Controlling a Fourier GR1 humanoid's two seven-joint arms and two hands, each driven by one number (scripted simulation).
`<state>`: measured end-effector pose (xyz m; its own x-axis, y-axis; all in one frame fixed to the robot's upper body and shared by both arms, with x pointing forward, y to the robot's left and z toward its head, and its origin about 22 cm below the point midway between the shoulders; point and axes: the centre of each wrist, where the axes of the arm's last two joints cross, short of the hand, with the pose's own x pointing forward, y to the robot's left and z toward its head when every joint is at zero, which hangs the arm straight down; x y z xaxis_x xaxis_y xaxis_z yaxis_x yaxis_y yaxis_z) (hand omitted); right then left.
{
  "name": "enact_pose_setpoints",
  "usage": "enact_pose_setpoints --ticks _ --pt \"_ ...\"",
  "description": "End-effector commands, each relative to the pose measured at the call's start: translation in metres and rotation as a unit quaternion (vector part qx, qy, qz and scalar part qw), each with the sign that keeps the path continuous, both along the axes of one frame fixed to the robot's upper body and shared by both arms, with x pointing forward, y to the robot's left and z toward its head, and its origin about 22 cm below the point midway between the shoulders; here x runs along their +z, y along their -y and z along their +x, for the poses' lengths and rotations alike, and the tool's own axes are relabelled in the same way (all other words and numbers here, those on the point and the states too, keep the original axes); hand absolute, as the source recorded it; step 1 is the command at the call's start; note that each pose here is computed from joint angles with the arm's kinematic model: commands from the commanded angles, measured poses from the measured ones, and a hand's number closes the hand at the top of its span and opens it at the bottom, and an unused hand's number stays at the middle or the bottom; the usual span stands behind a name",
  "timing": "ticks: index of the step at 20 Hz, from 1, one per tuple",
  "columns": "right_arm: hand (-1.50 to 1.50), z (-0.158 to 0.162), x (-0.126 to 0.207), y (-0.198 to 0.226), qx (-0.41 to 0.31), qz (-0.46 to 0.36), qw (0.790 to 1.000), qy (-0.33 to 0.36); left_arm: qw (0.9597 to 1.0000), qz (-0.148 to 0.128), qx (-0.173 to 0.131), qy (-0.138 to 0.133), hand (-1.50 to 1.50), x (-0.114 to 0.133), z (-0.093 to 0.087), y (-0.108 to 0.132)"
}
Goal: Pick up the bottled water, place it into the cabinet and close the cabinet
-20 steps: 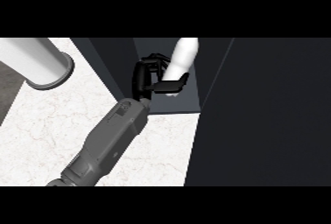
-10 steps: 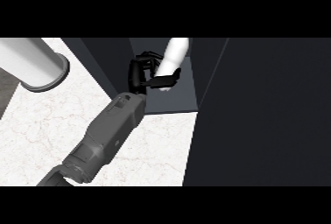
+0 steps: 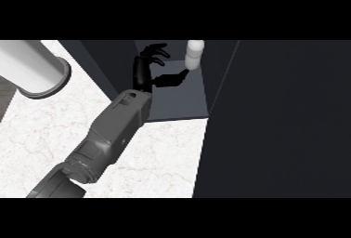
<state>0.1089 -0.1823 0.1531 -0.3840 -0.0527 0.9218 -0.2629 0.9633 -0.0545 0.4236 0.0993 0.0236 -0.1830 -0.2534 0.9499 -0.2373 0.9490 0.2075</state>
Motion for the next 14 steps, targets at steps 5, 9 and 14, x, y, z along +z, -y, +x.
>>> enact_pose_setpoints --ticks 5,9,14 --pt "-1.50 -0.010 0.005 0.001 0.014 0.011 1.000 0.011 0.9999 -0.013 0.006 0.006 -1.50 -0.006 0.000 -0.006" --pt "-1.50 -0.011 0.006 0.004 0.014 0.012 1.000 0.014 0.9997 -0.025 0.000 0.004 -1.50 -0.010 -0.002 -0.004" --pt "-1.50 -0.003 -0.005 -0.004 0.009 0.019 1.000 0.009 0.9993 -0.025 -0.023 0.012 -1.50 0.000 0.004 -0.005"
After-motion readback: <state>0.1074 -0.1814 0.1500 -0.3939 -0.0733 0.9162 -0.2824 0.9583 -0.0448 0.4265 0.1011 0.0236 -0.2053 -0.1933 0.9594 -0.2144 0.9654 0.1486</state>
